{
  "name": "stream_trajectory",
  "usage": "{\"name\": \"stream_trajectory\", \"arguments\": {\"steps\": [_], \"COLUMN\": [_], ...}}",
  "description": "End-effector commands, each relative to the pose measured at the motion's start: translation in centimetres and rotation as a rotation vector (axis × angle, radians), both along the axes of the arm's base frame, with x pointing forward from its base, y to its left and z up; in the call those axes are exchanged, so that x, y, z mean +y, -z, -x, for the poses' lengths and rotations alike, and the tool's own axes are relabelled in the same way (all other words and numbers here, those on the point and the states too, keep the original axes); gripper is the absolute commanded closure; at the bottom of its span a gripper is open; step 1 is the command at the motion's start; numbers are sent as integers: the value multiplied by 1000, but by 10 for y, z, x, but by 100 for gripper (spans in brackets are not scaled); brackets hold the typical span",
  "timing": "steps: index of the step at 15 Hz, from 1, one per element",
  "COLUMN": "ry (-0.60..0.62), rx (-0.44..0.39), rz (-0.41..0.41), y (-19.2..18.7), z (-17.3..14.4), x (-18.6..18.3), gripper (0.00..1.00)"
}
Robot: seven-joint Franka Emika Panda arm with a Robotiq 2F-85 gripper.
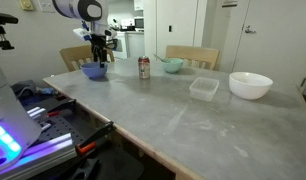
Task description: Move the can to the left, then move the plastic box and the bowl to the right
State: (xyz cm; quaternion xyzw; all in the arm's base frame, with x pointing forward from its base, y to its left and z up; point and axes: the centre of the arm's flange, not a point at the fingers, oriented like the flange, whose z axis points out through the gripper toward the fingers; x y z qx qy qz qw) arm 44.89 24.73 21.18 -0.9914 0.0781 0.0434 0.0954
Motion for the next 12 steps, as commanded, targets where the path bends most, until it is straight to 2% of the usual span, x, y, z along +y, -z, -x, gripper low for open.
{"name": "stream_trajectory", "arguments": {"steps": [1,4,5,7,12], "ry": [22,33,36,40,33], "rx": [-2,-2,0,8,25], "rz": [-15,-5,-3,1,3], "y": [15,22,24,27,32], "z": [-14,-16,-16,-16,-12], "x": [-5,-15,-17,-21,-25], "gripper": [0,0,6,34,70]}}
